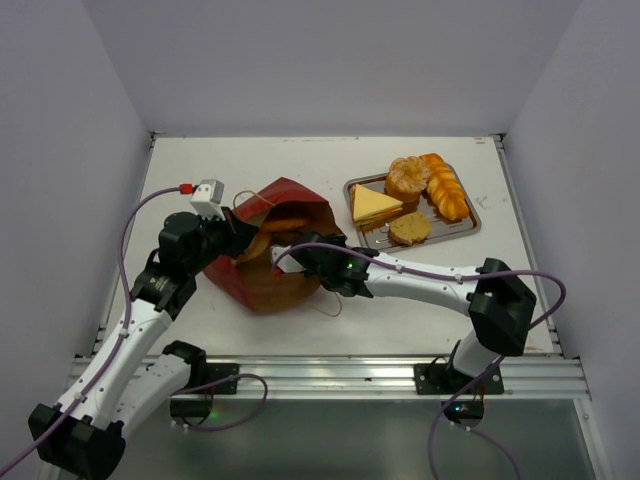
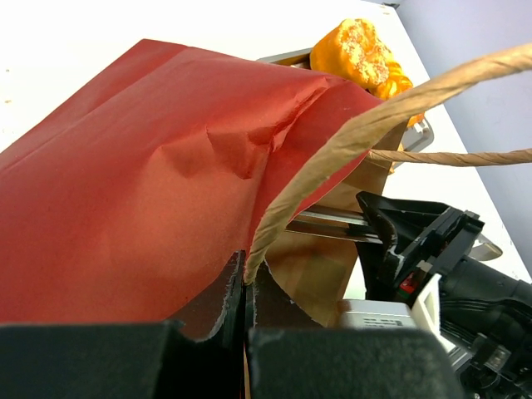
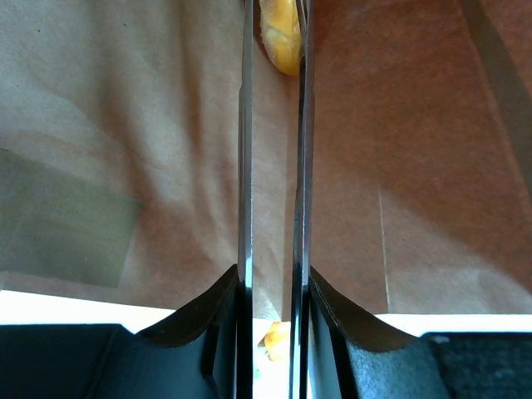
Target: Take the fake bread out of the paper bag
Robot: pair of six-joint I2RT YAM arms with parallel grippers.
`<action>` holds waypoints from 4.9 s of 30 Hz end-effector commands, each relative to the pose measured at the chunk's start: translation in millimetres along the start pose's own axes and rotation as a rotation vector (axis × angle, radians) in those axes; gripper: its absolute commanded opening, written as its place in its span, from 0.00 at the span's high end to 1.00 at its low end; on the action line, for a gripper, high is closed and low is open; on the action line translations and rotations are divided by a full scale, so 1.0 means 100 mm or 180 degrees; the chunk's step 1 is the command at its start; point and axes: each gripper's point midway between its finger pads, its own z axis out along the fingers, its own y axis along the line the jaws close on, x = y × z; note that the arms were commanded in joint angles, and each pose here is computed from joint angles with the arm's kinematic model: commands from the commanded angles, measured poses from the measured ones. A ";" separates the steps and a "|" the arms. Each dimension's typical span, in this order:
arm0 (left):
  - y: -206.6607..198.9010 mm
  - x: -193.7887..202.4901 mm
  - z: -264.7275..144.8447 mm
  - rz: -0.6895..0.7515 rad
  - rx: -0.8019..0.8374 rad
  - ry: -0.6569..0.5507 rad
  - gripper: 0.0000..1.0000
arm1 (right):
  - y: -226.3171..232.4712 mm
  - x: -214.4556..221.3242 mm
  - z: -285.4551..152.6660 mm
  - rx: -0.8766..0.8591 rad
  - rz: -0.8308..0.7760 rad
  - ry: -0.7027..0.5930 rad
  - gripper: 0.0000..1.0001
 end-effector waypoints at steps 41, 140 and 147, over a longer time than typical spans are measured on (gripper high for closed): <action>-0.13 -0.12 -0.05 0.0055 0.0178 -0.0122 1.00 | -0.37 -0.13 0.18 0.0451 -0.0130 0.0361 0.54; 0.03 -0.24 -0.04 0.0094 -0.0142 -0.0270 1.00 | -0.33 2.85 -1.16 0.0239 0.1432 0.1051 1.00; 0.02 -0.21 -0.07 0.0127 -0.0105 -0.0272 1.00 | -0.32 3.13 -0.96 0.0222 0.1231 0.1210 1.00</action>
